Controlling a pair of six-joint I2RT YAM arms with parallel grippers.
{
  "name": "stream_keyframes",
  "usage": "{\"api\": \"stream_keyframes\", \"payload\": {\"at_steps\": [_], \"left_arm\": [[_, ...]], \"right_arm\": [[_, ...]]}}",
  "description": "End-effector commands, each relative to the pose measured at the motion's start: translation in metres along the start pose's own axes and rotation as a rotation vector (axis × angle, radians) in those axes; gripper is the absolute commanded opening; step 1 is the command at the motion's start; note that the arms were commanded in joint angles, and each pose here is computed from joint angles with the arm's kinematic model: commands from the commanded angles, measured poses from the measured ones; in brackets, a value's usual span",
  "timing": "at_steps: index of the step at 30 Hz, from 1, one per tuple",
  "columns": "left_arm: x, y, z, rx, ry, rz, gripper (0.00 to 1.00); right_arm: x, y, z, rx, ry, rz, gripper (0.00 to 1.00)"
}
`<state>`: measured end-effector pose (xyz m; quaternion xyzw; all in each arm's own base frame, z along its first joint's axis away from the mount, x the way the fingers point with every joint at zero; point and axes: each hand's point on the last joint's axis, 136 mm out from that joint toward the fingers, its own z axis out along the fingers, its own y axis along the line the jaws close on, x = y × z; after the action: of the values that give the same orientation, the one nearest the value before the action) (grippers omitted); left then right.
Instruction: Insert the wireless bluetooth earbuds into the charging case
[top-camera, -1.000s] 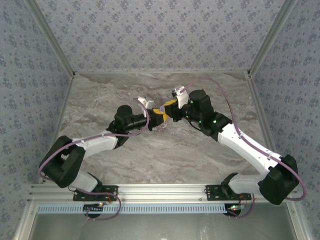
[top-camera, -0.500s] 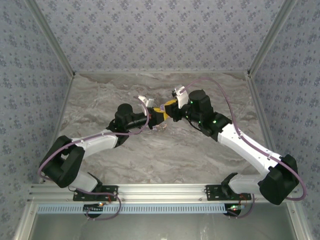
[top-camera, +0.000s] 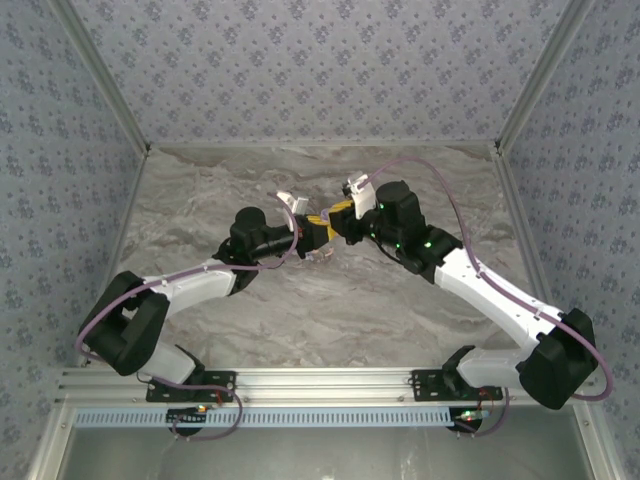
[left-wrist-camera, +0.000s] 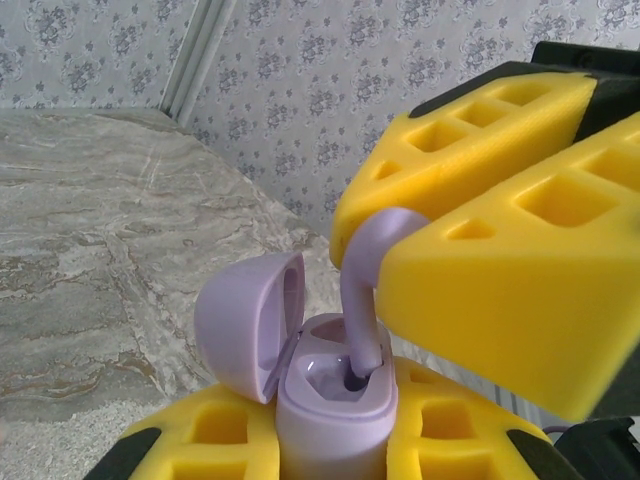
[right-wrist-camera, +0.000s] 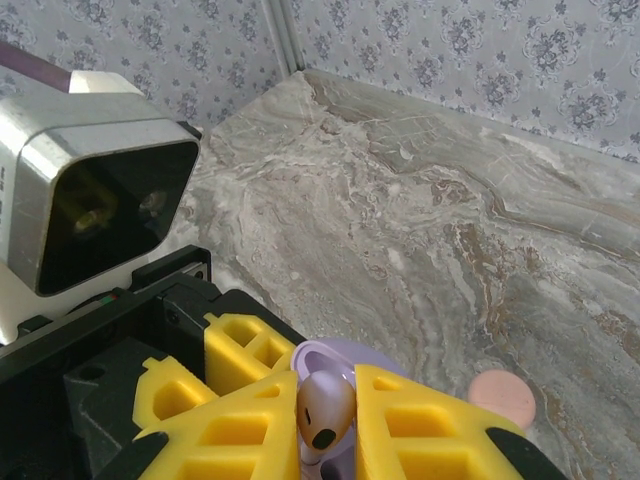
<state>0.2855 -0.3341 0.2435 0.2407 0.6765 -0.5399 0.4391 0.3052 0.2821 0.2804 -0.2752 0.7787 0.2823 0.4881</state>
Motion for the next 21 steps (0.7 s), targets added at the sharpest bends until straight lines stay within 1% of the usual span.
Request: {"api": "stream_keyframes", "payload": {"at_steps": [1, 5, 21], "left_arm": [[-0.0242, -0.0137, -0.0009, 0.014, -0.057, 0.026, 0.02], [-0.0240, -0.0113, -0.0010, 0.003, -0.058, 0.025, 0.02], [-0.0225, -0.0113, -0.0008, 0.002, -0.050, 0.039, 0.02]], "right_arm": [[0.0058, 0.0038, -0.0009, -0.008, 0.015, -0.017, 0.19], [0.0070, 0.0066, -0.0016, -0.021, 0.023, -0.018, 0.19], [0.0069, 0.0071, -0.0026, -0.025, 0.038, -0.007, 0.27]]}}
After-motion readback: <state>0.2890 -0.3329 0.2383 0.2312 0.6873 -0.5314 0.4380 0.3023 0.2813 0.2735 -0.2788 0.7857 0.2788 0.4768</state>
